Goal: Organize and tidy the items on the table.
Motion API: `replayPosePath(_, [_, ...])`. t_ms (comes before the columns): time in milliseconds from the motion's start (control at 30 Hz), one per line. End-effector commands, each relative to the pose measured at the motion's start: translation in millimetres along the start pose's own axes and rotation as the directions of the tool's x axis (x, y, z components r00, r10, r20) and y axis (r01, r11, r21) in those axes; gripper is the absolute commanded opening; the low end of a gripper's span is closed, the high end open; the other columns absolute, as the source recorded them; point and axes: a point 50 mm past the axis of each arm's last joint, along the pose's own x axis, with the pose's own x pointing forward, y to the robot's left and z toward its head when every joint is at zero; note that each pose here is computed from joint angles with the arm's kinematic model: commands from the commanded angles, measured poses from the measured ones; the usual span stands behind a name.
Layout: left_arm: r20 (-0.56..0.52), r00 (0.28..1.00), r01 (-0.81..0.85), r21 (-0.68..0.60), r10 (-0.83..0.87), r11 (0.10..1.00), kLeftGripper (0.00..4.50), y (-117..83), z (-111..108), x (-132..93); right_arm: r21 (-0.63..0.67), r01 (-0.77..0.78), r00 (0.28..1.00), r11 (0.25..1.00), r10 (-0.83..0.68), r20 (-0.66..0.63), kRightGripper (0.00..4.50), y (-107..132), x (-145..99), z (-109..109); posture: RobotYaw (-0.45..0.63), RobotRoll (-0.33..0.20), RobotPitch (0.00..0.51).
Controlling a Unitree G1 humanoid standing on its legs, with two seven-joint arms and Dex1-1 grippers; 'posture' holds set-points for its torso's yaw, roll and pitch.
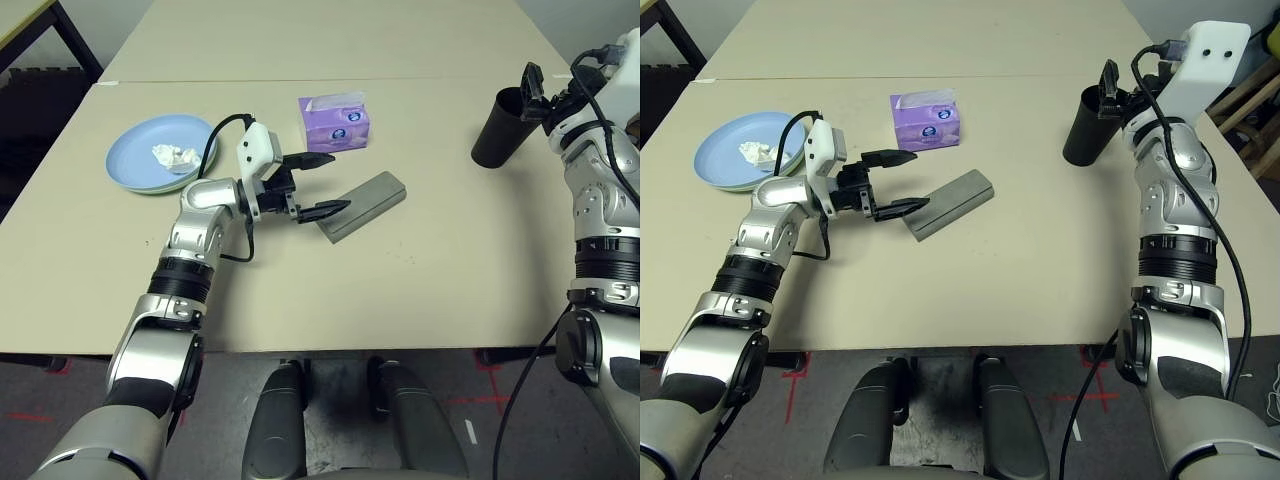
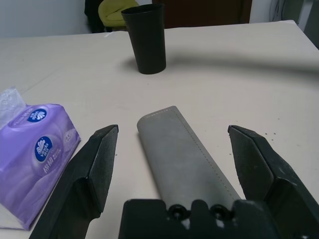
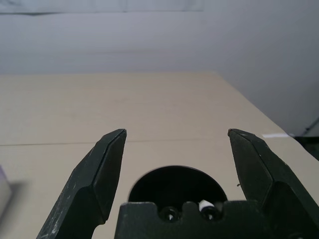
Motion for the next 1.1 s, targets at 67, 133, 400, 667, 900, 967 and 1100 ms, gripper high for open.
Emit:
replayPosePath(67, [-0.012,0.999,-0.053,-0.013,0.052,0.999,4.5,6,2,-7,0.071,-0.324,0.942,0.944,0.314,0.122,4.48,18,-7,11,0.1,0.0,0.187])
replayPosePath(133, [-0.011,0.996,-0.094,-0.015,0.094,0.995,4.5,8,2,-12,0.039,-0.46,0.886,0.887,0.456,0.085,4.48,23,-15,5,0.11,0.0,0.189])
replayPosePath(400, [0.011,0.916,-0.402,0.003,0.402,0.916,4.5,18,1,-32,0.014,-0.438,0.899,0.899,0.438,0.016,4.48,16,-32,-22,0.13,0.0,0.189])
replayPosePath(667, [0.053,0.593,-0.805,0.021,0.803,0.593,4.5,24,-5,-72,0.052,-0.128,0.992,0.99,0.127,0.018,4.48,17,-67,-56,0.14,0.0,0.187])
replayPosePath(900, [0.064,0.295,-0.955,0.059,0.953,0.291,4.5,12,-10,-113,0.011,0.001,0.998,1.0,0.0,-0.055,4.48,12,-81,-72,0.14,0.0,0.186])
replayPosePath(967, [0.058,0.223,-0.974,0.05,0.973,0.22,4.5,6,-13,-123,-0.005,0.06,0.997,0.998,-0.06,-0.046,4.48,7,-81,-73,0.14,0.0,0.185])
replayPosePath(1100, [0.027,0.202,-0.979,0.049,0.979,0.2,4.5,-9,-23,-139,0.01,0.178,0.983,0.984,-0.177,-0.044,4.48,-11,-85,-78,0.14,0.0,0.187])
